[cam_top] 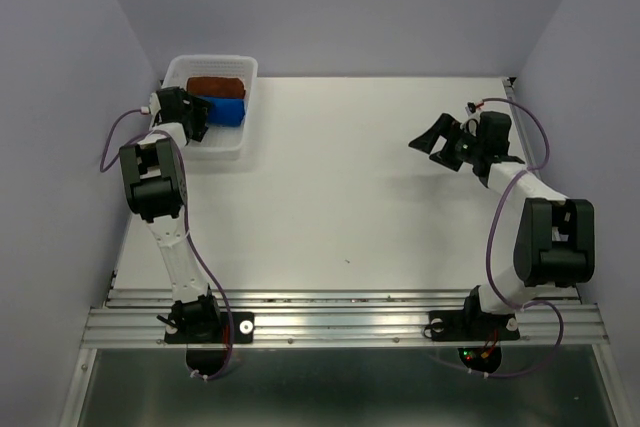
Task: Roll the towels
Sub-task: Place the rolled towel into the container
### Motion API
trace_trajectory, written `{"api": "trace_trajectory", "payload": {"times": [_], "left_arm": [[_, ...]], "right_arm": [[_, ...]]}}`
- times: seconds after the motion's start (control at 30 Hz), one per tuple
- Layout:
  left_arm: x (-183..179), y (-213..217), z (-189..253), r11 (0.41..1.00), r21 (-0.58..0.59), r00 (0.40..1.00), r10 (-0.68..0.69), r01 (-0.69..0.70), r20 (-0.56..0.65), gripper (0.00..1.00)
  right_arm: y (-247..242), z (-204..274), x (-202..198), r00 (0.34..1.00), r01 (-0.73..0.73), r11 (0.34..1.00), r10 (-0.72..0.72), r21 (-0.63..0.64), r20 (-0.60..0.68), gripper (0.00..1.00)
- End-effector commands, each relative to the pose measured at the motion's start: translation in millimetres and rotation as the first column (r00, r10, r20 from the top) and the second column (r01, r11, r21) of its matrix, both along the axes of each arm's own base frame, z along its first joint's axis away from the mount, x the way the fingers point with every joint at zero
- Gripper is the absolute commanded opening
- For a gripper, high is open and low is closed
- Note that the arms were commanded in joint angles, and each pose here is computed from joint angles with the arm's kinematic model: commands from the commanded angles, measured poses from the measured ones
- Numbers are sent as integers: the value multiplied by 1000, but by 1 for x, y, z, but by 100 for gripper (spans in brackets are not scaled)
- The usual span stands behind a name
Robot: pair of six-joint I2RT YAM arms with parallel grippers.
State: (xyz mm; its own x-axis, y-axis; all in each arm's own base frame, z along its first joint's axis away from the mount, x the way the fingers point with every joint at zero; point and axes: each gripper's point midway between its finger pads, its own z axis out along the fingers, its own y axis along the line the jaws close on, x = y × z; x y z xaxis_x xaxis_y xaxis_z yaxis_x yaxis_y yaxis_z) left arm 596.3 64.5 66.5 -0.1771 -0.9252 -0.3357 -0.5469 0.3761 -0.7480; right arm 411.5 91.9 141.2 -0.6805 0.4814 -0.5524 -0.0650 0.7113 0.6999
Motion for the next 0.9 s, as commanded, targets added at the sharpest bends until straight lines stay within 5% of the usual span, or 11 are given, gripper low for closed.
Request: {"api": "trace_trajectory", "payload": {"times": [0.0, 0.87], "left_arm": [[3, -1, 57, 999, 31, 996, -13, 10, 85, 82], [-13, 3, 158, 992, 126, 989, -32, 15, 141, 83]], "right_arm": [[4, 30, 20, 993, -30, 1000, 30, 0, 115, 100], [9, 42, 22, 986, -59, 998, 61, -19, 155, 100]]}}
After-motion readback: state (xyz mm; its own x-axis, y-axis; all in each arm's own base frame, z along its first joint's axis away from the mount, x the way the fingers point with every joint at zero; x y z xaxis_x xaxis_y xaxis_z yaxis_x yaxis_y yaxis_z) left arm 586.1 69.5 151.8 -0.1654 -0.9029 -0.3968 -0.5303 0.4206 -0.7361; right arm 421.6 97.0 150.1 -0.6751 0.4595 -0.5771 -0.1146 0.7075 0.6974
